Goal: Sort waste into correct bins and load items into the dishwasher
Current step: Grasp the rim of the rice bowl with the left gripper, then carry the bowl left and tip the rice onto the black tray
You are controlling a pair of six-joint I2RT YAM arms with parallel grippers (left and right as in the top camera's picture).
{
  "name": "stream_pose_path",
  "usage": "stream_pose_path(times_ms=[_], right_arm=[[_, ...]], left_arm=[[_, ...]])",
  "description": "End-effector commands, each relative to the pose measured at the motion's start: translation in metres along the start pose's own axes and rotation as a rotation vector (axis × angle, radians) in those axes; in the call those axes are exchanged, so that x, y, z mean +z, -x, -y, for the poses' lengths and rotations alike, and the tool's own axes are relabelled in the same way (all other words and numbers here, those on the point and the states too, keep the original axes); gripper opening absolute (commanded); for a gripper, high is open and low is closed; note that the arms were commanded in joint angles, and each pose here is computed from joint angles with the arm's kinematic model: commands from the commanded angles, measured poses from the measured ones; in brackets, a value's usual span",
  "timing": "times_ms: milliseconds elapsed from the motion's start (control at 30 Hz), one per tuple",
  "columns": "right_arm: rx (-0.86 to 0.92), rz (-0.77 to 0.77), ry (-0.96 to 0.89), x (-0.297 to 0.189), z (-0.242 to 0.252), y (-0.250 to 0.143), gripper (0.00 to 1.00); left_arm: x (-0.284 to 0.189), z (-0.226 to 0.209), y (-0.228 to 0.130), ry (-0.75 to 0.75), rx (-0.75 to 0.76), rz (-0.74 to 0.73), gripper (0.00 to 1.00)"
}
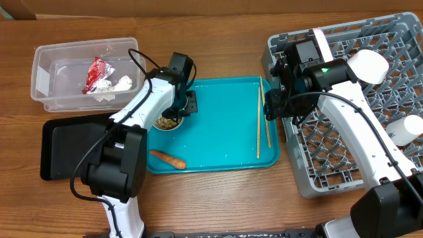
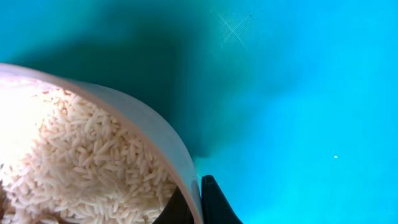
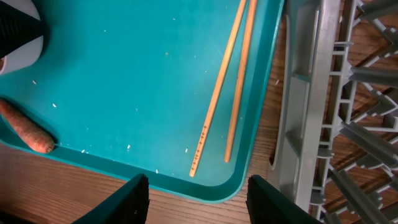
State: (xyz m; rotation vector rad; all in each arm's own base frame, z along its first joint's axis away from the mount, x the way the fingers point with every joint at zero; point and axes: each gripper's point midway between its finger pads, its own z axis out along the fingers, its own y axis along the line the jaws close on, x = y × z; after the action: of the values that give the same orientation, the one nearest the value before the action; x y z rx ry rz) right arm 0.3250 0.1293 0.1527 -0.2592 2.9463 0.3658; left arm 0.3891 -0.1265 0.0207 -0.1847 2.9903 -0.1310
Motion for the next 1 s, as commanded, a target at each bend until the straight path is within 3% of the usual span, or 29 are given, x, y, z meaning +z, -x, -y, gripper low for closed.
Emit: stream_pose_path(times_ms=[0,667,967], right_arm=[[0.009,-0.009,-0.011,0.004,0.002,-0.001,0.53],[0.009,-0.017,-0.025,0.003,0.006,-0.003,0.53],[0.009,-0.017,-0.047,0.003,0.01,-0.003,0.53]], left_arm=[[0.001,0.007,-0.002,-0.032,-0.001,-0.026,0.04],[-0.089,-0.016,-0.016,0.072,-0.036,-0.052,0.04],[-0.137,-0.064,-0.028,0.061,-0.15,0.01,0.04]])
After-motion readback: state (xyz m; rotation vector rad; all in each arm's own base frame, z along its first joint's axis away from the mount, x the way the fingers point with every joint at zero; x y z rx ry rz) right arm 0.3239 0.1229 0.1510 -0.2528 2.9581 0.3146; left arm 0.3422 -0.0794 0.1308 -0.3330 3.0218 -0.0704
